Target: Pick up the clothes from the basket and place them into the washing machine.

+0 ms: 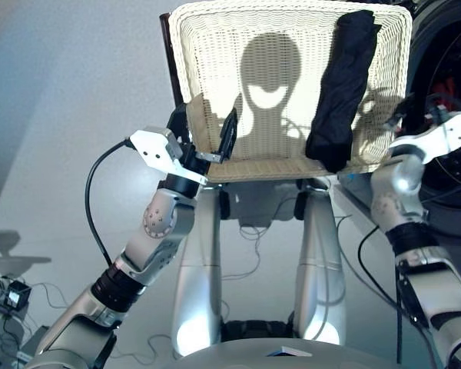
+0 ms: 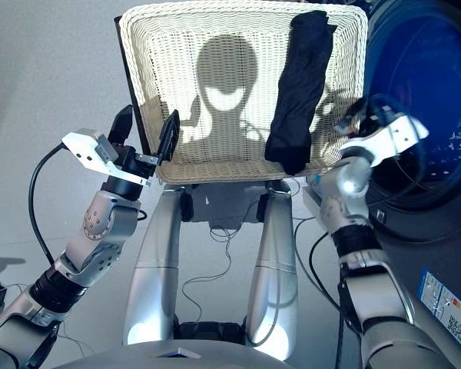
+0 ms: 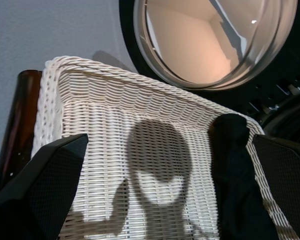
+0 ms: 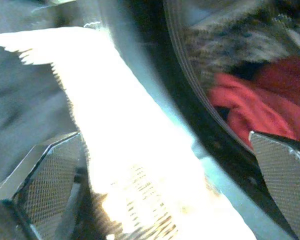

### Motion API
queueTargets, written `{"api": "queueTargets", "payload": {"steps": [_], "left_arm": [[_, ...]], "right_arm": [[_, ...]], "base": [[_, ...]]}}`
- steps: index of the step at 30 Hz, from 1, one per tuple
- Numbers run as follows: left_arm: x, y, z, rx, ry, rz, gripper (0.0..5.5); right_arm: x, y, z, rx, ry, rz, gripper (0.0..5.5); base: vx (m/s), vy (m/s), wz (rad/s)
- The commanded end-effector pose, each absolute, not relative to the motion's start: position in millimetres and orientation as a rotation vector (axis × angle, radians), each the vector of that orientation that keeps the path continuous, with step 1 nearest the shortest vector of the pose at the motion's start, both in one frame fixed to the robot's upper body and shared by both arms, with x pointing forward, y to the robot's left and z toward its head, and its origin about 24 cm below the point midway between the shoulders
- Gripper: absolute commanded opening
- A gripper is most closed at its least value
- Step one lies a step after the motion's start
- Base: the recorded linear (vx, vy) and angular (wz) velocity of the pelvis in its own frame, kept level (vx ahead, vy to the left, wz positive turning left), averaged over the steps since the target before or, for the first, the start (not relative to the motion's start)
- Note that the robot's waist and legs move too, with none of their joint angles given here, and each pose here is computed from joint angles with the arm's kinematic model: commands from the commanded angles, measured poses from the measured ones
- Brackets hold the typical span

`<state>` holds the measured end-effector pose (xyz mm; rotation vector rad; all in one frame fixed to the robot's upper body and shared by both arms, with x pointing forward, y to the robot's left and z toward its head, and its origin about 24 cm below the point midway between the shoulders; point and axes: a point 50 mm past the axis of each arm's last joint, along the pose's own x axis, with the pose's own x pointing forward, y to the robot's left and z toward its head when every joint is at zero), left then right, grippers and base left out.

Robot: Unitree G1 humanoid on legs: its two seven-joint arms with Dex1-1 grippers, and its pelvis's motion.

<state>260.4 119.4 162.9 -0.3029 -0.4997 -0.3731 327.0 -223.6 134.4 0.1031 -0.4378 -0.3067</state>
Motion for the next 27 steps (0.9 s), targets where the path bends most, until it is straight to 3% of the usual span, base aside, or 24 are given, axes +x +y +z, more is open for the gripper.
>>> {"api": "queueTargets", "payload": {"steps": [1, 8, 11, 20, 27], "left_arm": [[240, 120, 183, -0.343, -0.646, -0.43, 5.5], [240, 119, 183, -0.359, -0.647, -0.432, 5.5], [241, 114, 185, -0.407, -0.645, -0.437, 5.5], [244, 101, 185, -0.482, -0.625, -0.494, 5.5], [246, 93, 187, -0.474, -0.623, -0.524, 5.5]], "right_arm": [[319, -209, 159, -0.028, -0.564, -0.179, 5.5], [329, -177, 152, -0.086, -0.516, -0.089, 5.5], [347, -161, 140, -0.082, -0.421, -0.088, 5.5], [380, -182, 109, -0.054, -0.151, -0.234, 5.5], [387, -196, 94, -0.028, -0.014, -0.315, 5.5]], "base": [[0.0, 0.0, 0.0], [0.0, 0.0, 0.0], [0.0, 0.0, 0.0], [0.0, 0.0, 0.0], [0.0, 0.0, 0.0]]}}
